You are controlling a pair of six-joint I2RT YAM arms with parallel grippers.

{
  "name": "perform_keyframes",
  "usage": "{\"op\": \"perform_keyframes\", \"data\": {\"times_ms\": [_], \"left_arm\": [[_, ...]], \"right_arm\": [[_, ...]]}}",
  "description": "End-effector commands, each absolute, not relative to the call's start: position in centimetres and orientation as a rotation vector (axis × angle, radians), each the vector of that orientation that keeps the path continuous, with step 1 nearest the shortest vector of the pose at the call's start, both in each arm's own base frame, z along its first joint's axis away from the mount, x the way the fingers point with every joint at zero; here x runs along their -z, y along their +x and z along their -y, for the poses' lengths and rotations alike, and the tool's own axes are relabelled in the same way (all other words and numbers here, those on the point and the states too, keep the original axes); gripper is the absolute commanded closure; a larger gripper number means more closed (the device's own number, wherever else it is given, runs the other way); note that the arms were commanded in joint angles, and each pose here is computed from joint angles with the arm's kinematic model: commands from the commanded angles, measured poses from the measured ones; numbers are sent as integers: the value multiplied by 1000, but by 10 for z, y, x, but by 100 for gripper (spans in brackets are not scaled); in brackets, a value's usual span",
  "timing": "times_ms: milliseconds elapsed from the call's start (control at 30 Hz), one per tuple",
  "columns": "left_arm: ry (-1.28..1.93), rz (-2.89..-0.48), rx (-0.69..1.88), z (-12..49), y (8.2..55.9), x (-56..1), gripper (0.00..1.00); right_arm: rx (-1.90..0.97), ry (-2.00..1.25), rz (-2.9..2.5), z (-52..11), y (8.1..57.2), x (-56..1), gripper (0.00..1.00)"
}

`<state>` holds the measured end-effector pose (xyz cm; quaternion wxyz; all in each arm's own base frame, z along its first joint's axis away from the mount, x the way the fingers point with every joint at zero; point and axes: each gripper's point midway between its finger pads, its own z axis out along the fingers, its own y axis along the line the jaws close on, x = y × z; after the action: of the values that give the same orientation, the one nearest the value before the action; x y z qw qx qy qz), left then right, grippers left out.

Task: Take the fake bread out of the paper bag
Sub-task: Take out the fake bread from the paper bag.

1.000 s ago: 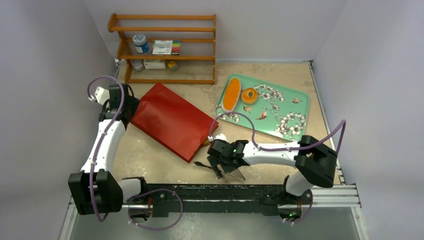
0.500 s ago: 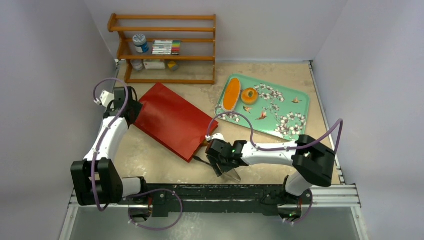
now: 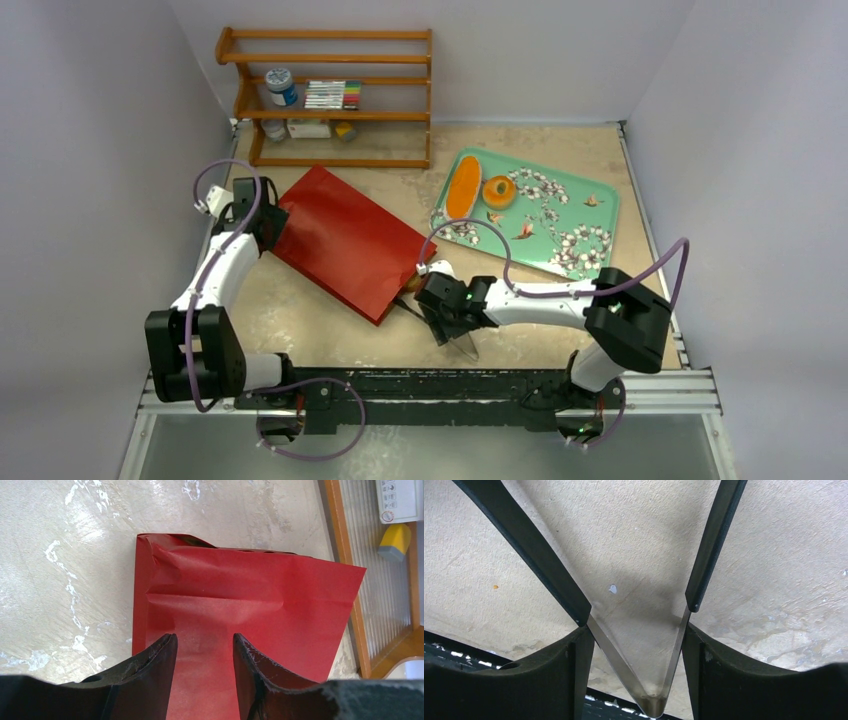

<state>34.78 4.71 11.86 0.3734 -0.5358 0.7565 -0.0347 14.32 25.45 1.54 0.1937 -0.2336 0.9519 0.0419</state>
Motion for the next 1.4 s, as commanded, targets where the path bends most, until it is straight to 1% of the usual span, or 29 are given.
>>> {"op": "perform_keyframes", "data": {"times_ms": [0,267,500,633,967,1067,1100,1133,1167,1367], "left_arm": [[-1345,-1925,97,-48,355,-120,55],[-1341,-1939,84,-48,354,-116,56],[-1334,-1956,73,-48,353,-111,56],[-1333,-1969,68,-48,353,-106,56],[-1317,-1992,31,-51,355,-101,56],[-1321,-1995,31,-51,356,-98,56],[-1320,-1996,30,-51,356,-98,56],[-1319,-1996,29,-51,356,-98,56],[-1317,-1998,26,-51,356,-98,56],[-1318,-2008,22,-51,357,-93,56]], "right_arm": [[-93,-613,-2644,-258,156,-24,37],[-81,-626,-2629,-268,169,-22,38],[-46,-624,-2634,-264,176,-16,40],[-62,-606,-2617,-274,188,-23,42],[-36,-608,-2622,-273,197,-20,43],[-32,-625,-2626,-276,200,-17,46],[-34,-628,-2628,-277,200,-17,51],[-35,-628,-2627,-277,201,-16,57],[-38,-628,-2628,-277,202,-16,61],[-41,-632,-2635,-274,200,-18,64]]}}
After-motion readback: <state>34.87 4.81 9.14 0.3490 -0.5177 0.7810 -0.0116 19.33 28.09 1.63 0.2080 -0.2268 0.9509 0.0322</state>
